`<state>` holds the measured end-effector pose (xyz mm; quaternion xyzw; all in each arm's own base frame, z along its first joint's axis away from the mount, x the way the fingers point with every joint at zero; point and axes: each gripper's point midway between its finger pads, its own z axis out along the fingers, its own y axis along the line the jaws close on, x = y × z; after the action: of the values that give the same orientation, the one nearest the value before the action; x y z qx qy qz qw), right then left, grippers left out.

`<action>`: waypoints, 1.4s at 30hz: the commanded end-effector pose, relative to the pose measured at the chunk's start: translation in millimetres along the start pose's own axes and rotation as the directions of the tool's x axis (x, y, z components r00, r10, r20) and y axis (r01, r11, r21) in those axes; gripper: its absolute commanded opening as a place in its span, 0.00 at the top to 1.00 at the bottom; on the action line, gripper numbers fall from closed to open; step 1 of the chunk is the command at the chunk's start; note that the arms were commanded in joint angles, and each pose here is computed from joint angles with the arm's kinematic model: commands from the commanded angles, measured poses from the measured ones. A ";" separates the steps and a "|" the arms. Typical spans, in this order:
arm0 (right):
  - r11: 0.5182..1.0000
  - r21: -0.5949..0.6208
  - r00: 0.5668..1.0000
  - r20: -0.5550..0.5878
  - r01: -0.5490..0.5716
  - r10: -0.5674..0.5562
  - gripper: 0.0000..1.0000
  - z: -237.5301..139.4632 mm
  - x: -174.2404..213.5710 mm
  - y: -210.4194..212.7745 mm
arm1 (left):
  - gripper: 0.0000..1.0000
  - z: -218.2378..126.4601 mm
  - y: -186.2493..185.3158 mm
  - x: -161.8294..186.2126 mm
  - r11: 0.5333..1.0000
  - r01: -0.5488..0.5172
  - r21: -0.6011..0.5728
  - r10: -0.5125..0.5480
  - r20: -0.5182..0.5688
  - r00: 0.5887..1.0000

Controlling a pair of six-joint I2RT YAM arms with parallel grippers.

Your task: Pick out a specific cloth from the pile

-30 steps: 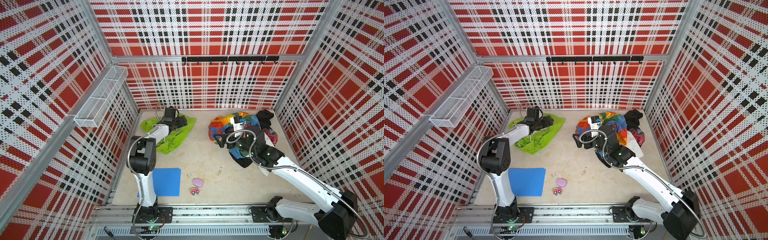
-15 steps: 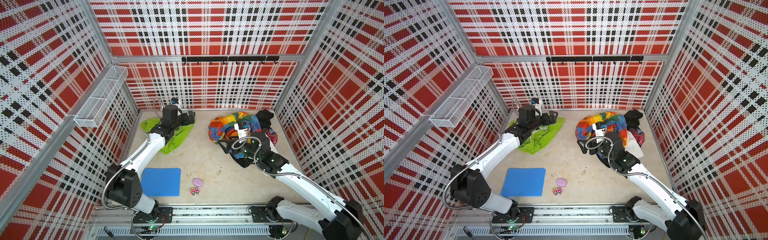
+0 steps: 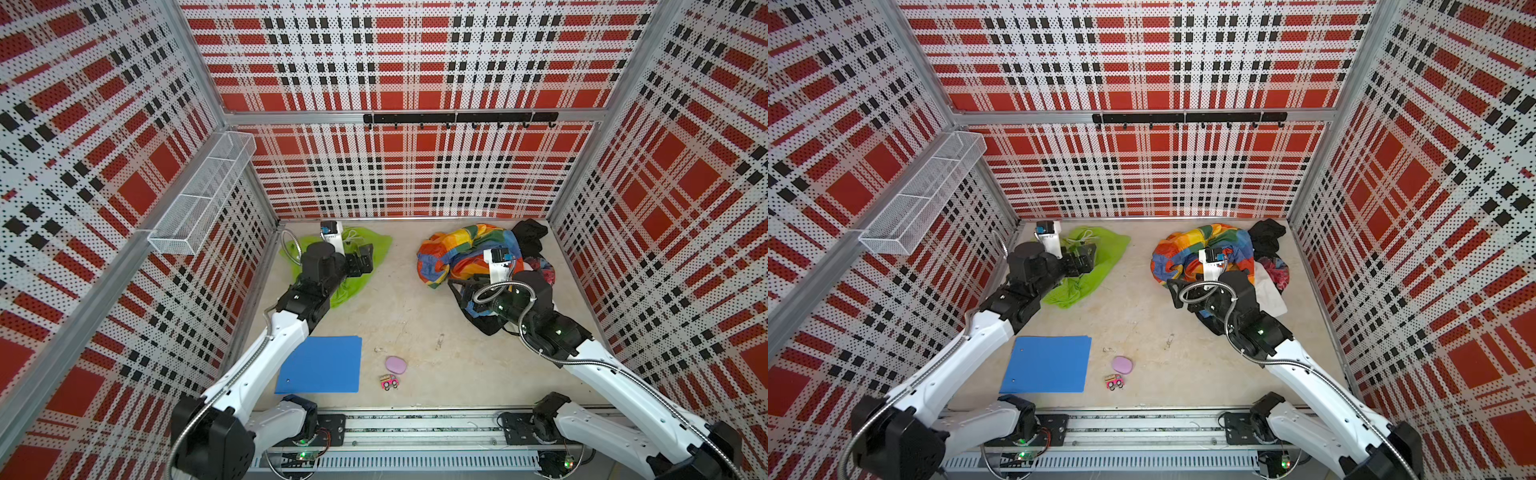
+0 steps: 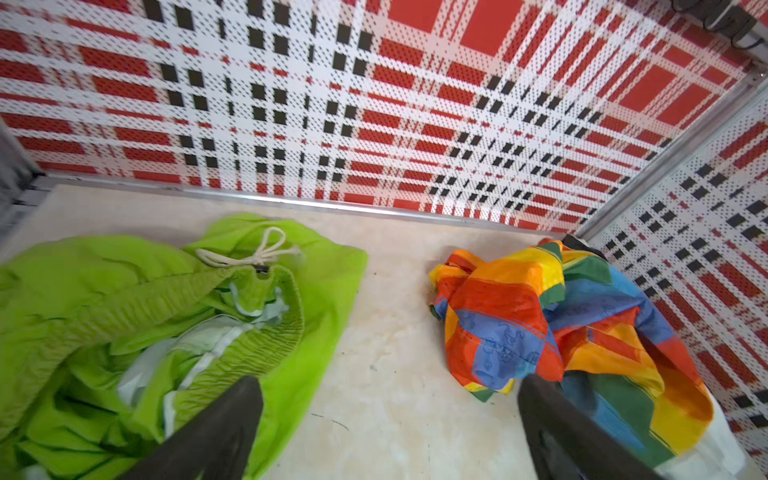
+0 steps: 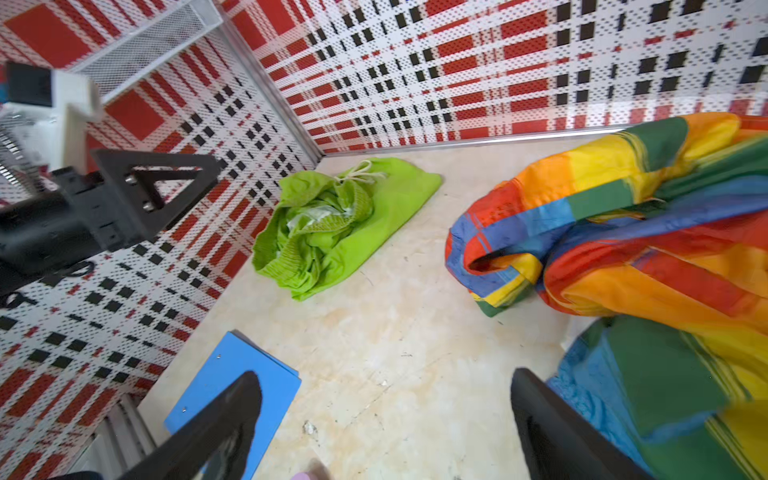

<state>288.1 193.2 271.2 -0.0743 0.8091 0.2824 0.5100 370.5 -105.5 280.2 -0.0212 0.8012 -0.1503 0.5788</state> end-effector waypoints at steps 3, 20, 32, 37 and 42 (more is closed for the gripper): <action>0.983 0.181 0.999 0.039 0.030 -0.037 0.00 -8.0 -3.0 -32.6 | 0.01 -21.8 63.8 13.5 0.976 0.009 -0.216 0.019 0.128 0.992; 0.881 0.469 0.970 0.182 0.056 -0.159 0.00 -32.3 7.4 -106.2 | 0.01 -9.4 145.9 96.2 0.891 -0.153 -0.427 0.229 0.132 0.964; 0.773 0.635 0.983 0.133 0.014 -0.127 0.00 -38.9 7.0 -182.1 | 0.01 22.7 138.5 94.8 0.912 -0.229 -0.341 0.312 0.210 0.927; 0.757 0.654 0.977 0.148 0.019 -0.153 0.00 -38.3 5.7 -197.6 | 0.01 16.3 138.2 103.1 0.921 -0.231 -0.315 0.316 0.254 0.914; 0.746 0.666 0.971 0.179 0.001 -0.161 0.00 -36.8 7.8 -218.5 | 0.01 36.1 141.7 103.8 0.935 -0.233 -0.269 0.289 0.193 0.938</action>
<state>334.7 -2.9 181.4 0.1110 0.8138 -0.0453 0.5686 375.8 3.3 119.1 -0.0118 0.7502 0.0511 0.6592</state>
